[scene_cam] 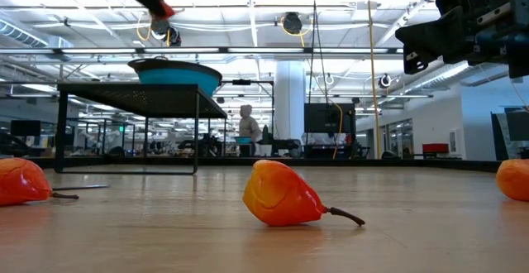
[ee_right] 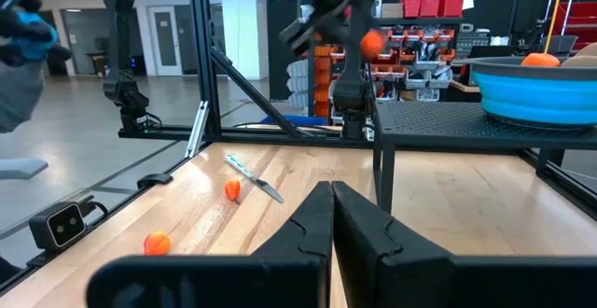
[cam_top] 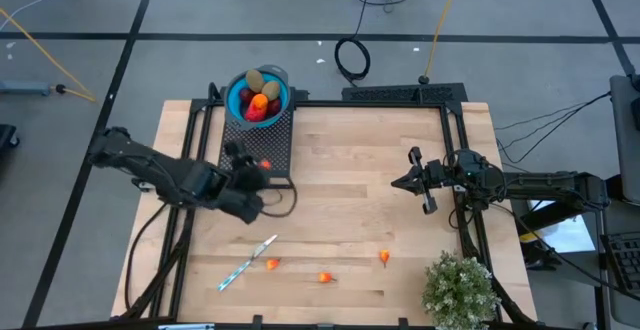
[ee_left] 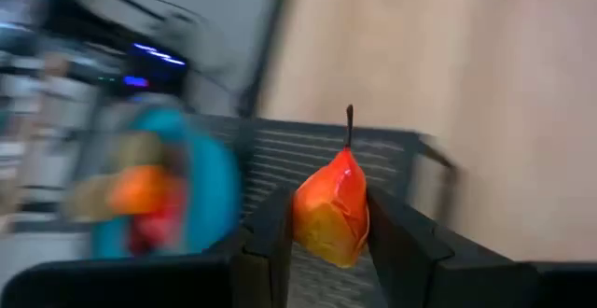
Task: Pick & Place Fruit
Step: Put the top left peach into the blue strainer bowl on the shelf
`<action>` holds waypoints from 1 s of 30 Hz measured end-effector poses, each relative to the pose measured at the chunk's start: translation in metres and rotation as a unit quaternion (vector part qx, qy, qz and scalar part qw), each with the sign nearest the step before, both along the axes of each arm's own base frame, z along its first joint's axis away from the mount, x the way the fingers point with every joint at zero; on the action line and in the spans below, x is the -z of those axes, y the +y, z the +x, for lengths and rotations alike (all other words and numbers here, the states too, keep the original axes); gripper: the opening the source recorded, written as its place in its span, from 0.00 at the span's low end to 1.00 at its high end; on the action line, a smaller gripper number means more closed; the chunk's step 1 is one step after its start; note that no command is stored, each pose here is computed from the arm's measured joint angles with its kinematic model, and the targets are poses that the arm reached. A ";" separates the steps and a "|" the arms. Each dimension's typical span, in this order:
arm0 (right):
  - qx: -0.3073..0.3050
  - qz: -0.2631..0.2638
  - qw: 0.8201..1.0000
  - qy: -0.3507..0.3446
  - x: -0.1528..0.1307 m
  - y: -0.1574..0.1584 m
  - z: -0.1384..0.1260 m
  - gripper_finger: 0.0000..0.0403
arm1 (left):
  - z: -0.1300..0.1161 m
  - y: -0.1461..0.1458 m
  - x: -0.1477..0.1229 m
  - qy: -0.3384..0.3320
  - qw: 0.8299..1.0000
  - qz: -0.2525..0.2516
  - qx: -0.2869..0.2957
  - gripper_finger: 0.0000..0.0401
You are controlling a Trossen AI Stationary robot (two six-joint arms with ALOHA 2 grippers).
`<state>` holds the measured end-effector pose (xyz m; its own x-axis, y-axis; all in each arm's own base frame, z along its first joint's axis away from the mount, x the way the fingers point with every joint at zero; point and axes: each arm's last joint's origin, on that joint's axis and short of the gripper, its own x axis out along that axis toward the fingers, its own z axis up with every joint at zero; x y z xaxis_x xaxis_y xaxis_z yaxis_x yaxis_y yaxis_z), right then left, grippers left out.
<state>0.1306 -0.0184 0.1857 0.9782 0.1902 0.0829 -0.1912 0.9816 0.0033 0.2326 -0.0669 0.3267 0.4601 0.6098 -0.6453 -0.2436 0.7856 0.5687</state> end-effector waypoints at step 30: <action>0.000 -0.002 1.000 0.000 0.000 0.000 0.000 0.00 | -0.064 0.156 -0.065 -0.215 0.941 -0.064 -0.254 0.29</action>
